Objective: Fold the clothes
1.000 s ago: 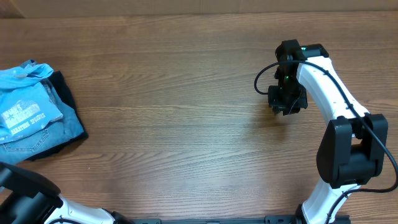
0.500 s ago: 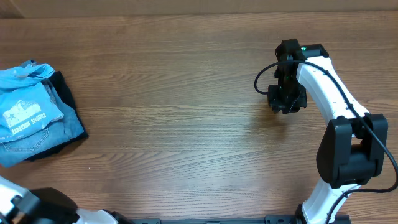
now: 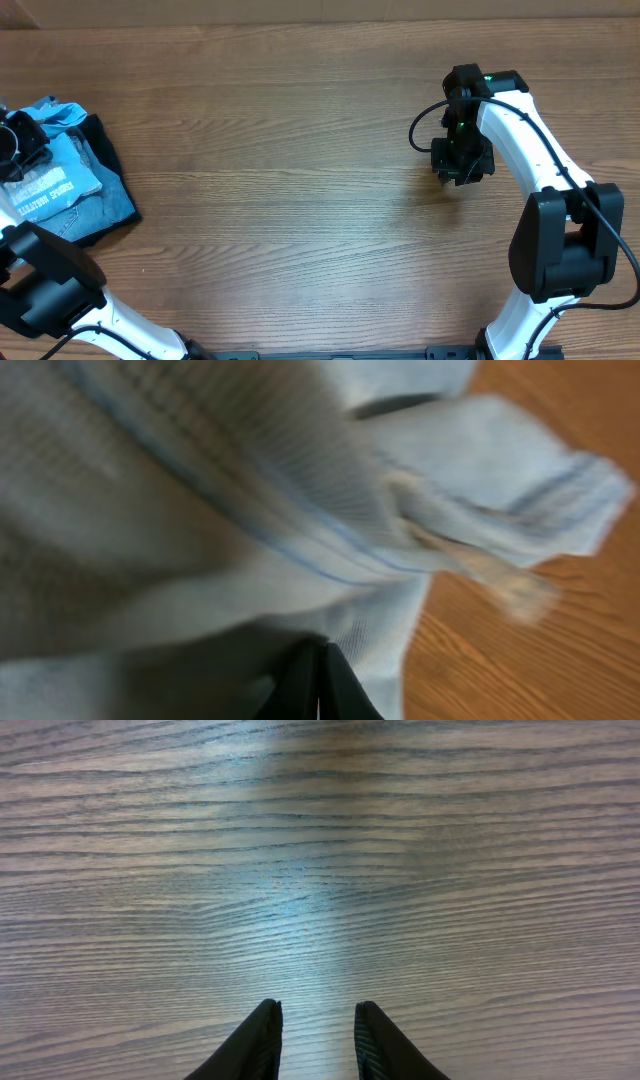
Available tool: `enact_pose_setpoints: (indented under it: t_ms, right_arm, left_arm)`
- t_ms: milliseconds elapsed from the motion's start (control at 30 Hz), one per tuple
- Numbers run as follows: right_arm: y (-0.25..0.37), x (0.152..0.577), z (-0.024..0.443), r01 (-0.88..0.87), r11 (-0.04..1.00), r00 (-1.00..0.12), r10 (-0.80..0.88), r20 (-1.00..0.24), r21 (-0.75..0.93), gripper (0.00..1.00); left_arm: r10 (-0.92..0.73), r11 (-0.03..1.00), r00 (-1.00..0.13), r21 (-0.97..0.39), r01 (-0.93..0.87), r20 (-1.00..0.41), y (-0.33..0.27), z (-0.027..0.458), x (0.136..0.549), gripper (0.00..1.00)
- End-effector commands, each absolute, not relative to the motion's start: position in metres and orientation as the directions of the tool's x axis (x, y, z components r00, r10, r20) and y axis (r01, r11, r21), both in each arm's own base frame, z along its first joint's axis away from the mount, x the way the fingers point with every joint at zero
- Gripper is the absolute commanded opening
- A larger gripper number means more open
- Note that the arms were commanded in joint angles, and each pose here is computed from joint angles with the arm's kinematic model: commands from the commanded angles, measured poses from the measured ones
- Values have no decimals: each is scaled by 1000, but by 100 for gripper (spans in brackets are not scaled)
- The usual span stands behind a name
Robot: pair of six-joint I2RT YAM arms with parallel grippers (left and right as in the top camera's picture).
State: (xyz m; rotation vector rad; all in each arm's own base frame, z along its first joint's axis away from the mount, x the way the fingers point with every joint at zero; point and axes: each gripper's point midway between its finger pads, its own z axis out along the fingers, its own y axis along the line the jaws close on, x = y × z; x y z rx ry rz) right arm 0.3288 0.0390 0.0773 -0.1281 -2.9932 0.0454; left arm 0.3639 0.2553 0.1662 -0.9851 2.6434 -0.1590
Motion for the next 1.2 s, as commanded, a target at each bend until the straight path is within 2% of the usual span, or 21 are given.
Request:
enact_pose_setpoints:
  t_ms: [0,33,100,167,200,233,267,367,400,533,567,633,667,700,733,800,900,967,1067,1167]
  right_arm:
    - [40,333,90,80,996,-992,82,101,-26,28]
    - [40,333,90,80,996,-991,82,101,-26,28]
    - [40,333,90,80,996,-991,82,102,-26,28]
    - [40,332,90,80,996,-991,82,103,-26,28]
    - [40,332,90,80,996,-991,83,102,-26,28]
    - [40,332,90,81,996,-991,83,103,-26,28]
    - [40,332,90,81,996,-991,83,103,-26,28]
    - [40,332,90,80,996,-991,83,103,-26,28]
    - [40,332,90,81,996,-991,83,103,-26,28]
    - [40,333,90,80,996,-991,82,101,-26,28]
    - [40,334,90,80,996,-992,82,96,-25,28]
    - [41,339,89,81,997,-994,82,75,-20,28]
    - [41,343,89,82,997,-995,82,58,-16,28]
    - [43,347,90,82,997,-996,82,44,-10,28]
    - [44,353,92,82,997,-996,82,22,2,28]
    - [46,366,103,82,997,-996,82,-29,12,28]
    - [56,396,140,71,994,-982,84,-171,81,32]
    - [65,415,171,50,989,-959,86,-268,138,47]
    - [69,430,197,34,987,-934,89,-347,160,84]
    - [71,444,222,13,986,-902,85,-423,169,100]
  left_arm:
    - [-655,754,-703,-174,-633,-279,270,158,370,4]
    - [-650,757,-698,-174,-630,-299,274,158,375,7]
    - [-637,764,-682,-177,-620,-361,283,163,387,23]
    - [-621,769,-652,-179,-613,-435,295,171,401,24]
    - [-624,763,-632,-185,-619,-459,299,174,406,34]
    - [-623,760,-612,-191,-621,-488,304,178,412,50]
    - [-610,764,-592,-192,-616,-526,309,184,419,58]
    - [-587,771,-562,-190,-608,-583,319,194,429,73]
    - [-589,769,-561,-190,-610,-582,320,193,428,75]
    - [-654,721,-548,-210,-660,-521,323,185,410,76]
    - [-691,699,-530,-267,-663,-492,320,184,407,78]
    - [-658,750,-567,-372,-547,-495,301,195,416,73]
    - [-656,754,-567,-396,-524,-499,295,203,417,77]
    - [-640,767,-565,-385,-514,-520,291,216,414,92]
    - [-599,798,-576,-354,-488,-556,281,234,411,100]
    - [-549,831,-582,-322,-453,-599,263,262,408,100]
    - [-447,889,-594,-259,-378,-668,224,304,403,100]
    - [-384,916,-616,-196,-351,-688,194,323,396,100]
    - [-308,941,-647,-124,-314,-698,154,339,389,100]
    - [-200,970,-686,-44,-237,-700,104,348,388,100]
